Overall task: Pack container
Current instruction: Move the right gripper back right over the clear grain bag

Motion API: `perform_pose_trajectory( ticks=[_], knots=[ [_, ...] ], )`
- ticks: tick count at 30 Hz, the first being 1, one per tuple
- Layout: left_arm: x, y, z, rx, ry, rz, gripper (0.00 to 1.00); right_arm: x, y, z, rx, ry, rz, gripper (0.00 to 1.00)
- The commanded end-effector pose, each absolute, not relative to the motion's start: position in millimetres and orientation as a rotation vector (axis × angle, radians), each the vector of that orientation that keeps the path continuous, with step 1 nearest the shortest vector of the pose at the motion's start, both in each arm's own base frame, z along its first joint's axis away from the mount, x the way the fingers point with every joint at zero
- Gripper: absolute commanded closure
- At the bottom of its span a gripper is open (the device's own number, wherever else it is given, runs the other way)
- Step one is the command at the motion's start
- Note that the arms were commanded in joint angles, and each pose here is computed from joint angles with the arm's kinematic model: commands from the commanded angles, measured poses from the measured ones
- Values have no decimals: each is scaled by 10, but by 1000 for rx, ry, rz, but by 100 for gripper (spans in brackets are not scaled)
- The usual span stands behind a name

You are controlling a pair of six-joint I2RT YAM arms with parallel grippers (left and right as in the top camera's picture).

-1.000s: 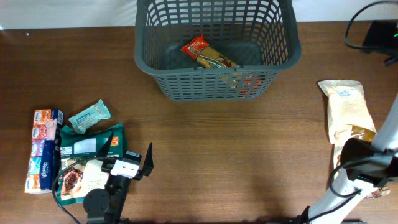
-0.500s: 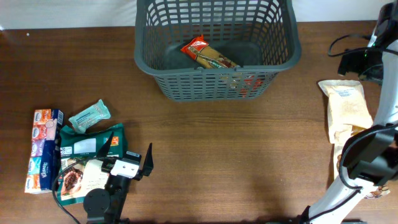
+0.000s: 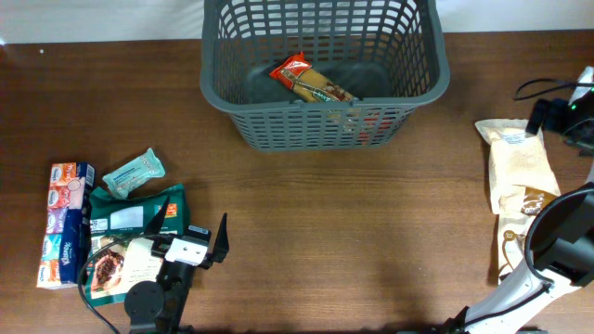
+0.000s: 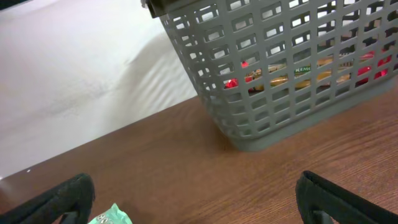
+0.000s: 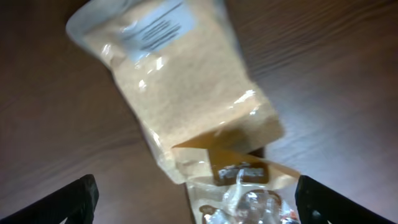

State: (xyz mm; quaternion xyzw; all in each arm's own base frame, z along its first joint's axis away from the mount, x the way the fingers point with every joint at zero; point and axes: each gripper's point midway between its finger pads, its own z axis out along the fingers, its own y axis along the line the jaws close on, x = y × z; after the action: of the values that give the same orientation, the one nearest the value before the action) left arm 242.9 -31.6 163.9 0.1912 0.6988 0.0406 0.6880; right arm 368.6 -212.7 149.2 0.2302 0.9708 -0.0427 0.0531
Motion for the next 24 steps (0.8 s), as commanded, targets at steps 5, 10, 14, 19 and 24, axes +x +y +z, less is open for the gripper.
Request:
perform_pose_trajectory(
  ticks=[5, 10, 14, 19, 24],
  knots=[
    [2425, -321, 1626, 421, 1569, 82, 1, 3747, -2031, 1309, 588, 2968, -54, 1],
    [2425, -321, 1626, 421, 1569, 82, 1, 3727, -2065, 1057, 567, 2986, -79, 1],
    [2426, -320, 1626, 421, 1569, 82, 1, 3695, -2094, 930, 563, 2998, -111, 1],
    [2425, -321, 1626, 421, 1569, 82, 1, 3634, -2089, 794, 481, 3038, -126, 1],
    [2425, -321, 1626, 421, 1569, 82, 1, 3536, -2055, 650, 413, 3087, -124, 1]
  ],
)
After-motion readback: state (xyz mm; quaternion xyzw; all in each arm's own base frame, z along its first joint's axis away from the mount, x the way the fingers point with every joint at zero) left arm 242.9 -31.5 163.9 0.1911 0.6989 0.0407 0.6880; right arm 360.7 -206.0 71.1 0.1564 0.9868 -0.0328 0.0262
